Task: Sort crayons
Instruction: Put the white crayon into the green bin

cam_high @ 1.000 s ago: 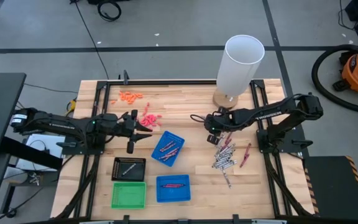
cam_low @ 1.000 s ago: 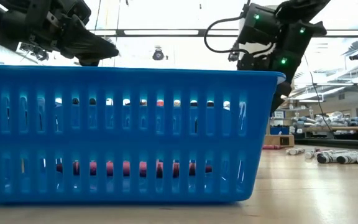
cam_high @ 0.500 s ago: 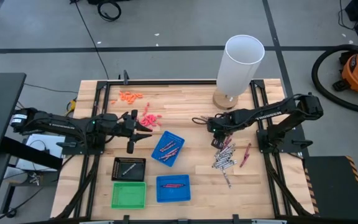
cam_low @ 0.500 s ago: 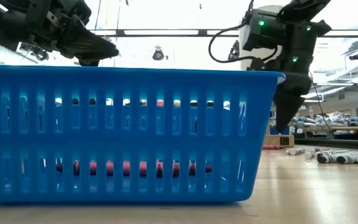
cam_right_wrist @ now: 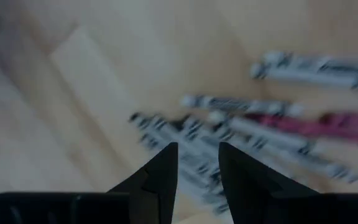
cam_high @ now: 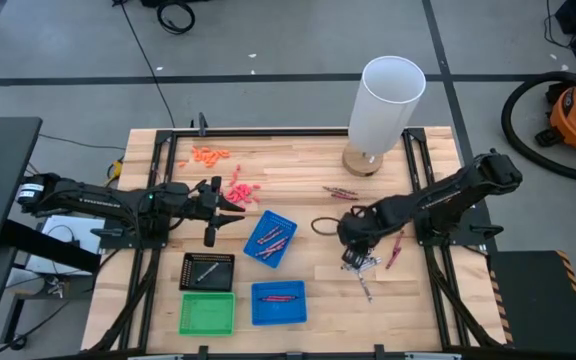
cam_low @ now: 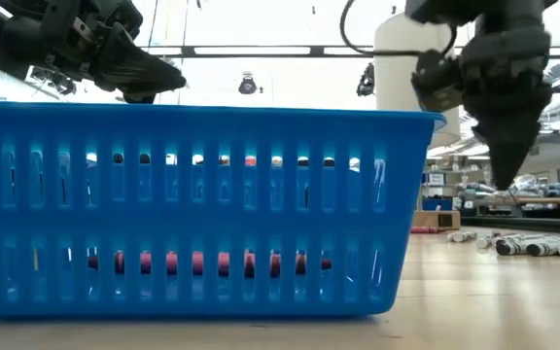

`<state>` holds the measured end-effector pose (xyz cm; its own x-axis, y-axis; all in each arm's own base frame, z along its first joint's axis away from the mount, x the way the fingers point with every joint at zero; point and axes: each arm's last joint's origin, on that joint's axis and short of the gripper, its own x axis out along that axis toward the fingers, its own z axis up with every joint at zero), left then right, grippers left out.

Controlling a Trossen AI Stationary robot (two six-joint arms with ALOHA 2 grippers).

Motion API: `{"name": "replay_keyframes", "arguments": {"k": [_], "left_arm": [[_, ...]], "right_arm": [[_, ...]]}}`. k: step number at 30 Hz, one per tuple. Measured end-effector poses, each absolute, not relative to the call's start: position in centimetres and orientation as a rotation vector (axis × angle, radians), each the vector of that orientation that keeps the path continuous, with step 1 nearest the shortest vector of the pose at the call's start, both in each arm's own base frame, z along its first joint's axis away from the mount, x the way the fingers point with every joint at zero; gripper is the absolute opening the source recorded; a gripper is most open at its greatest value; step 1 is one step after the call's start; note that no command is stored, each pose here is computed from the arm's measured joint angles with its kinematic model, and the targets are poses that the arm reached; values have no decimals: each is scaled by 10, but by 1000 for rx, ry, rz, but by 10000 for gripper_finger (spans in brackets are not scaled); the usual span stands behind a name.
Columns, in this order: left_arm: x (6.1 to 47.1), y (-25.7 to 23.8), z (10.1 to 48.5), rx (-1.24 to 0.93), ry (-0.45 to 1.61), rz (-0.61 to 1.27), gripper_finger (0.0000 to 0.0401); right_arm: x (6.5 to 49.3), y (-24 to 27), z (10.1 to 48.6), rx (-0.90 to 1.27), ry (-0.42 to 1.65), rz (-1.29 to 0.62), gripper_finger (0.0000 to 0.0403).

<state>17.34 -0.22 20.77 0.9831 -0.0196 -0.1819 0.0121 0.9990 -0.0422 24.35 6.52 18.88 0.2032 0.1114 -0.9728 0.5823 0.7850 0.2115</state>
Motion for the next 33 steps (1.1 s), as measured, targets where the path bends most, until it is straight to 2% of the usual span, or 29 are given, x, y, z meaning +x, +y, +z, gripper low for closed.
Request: {"name": "replay_keyframes", "arguments": {"k": [9, 17, 24, 33], "left_arm": [[173, -2, 208, -41, 183, -16, 101], [174, -2, 209, -40, 173, -16, 101], [174, -2, 209, -38, 170, -16, 101], [173, -2, 205, -64, 214, -13, 101]], "right_arm": [[247, 117, 162, 719, 1479, -428, 121], [261, 156, 171, 687, 1461, -550, 121], [256, 174, 153, 729, 1507, -650, 121], [249, 181, 151, 758, 1502, -738, 121]]}}
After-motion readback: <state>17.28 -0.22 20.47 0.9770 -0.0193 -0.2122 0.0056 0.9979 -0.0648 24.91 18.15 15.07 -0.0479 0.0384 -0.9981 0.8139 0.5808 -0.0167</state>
